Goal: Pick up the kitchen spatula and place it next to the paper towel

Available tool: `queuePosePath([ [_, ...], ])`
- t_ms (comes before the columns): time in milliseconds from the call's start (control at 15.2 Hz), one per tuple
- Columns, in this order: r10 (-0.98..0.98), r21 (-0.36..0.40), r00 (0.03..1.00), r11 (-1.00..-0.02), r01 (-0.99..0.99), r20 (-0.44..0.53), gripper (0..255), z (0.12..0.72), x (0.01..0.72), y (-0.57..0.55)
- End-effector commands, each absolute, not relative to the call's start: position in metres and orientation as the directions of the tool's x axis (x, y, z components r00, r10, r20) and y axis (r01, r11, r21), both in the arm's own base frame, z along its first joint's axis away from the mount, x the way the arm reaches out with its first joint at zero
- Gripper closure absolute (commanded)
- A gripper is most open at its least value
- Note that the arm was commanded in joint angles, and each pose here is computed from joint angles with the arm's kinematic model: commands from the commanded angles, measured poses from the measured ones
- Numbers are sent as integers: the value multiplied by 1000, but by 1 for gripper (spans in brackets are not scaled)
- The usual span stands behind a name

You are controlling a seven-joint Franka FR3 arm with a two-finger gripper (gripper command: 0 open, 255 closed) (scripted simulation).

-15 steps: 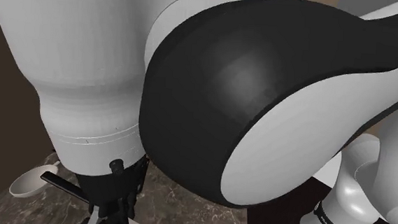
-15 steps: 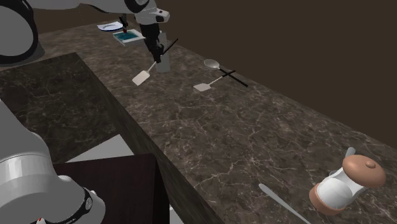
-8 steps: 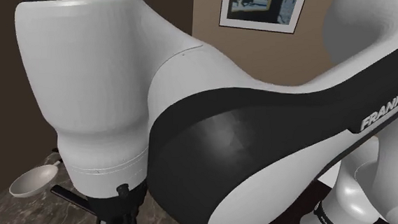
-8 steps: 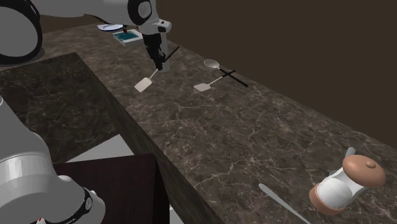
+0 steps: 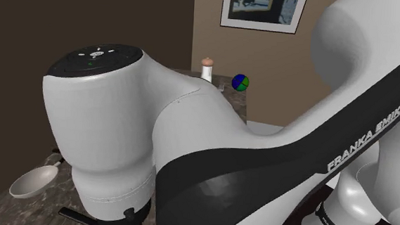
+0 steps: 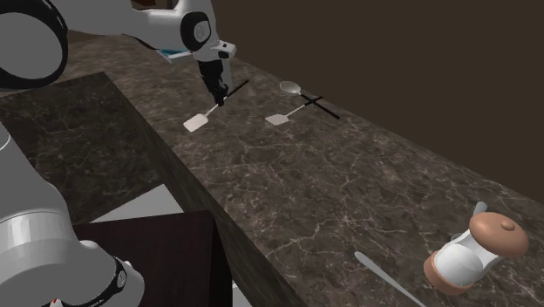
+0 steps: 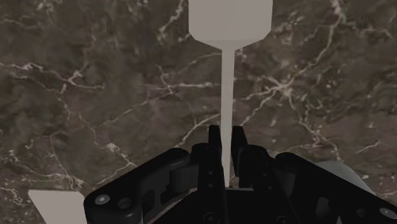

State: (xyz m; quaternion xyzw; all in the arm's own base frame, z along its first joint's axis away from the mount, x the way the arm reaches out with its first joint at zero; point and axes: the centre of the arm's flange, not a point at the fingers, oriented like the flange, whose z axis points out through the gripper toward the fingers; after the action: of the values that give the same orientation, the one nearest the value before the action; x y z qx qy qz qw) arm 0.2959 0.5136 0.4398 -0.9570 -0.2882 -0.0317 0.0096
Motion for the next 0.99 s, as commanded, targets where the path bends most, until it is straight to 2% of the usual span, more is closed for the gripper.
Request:
queuePosePath([
  [0,551,0,832,-834,552,66,255,429,295,513],
  [726,551,0,832,-834,552,66,255,415,295,513],
  [792,551,0,832,-834,552,66,0,415,295,513],
  [924,551,0,832,-834,552,66,0,415,295,513],
])
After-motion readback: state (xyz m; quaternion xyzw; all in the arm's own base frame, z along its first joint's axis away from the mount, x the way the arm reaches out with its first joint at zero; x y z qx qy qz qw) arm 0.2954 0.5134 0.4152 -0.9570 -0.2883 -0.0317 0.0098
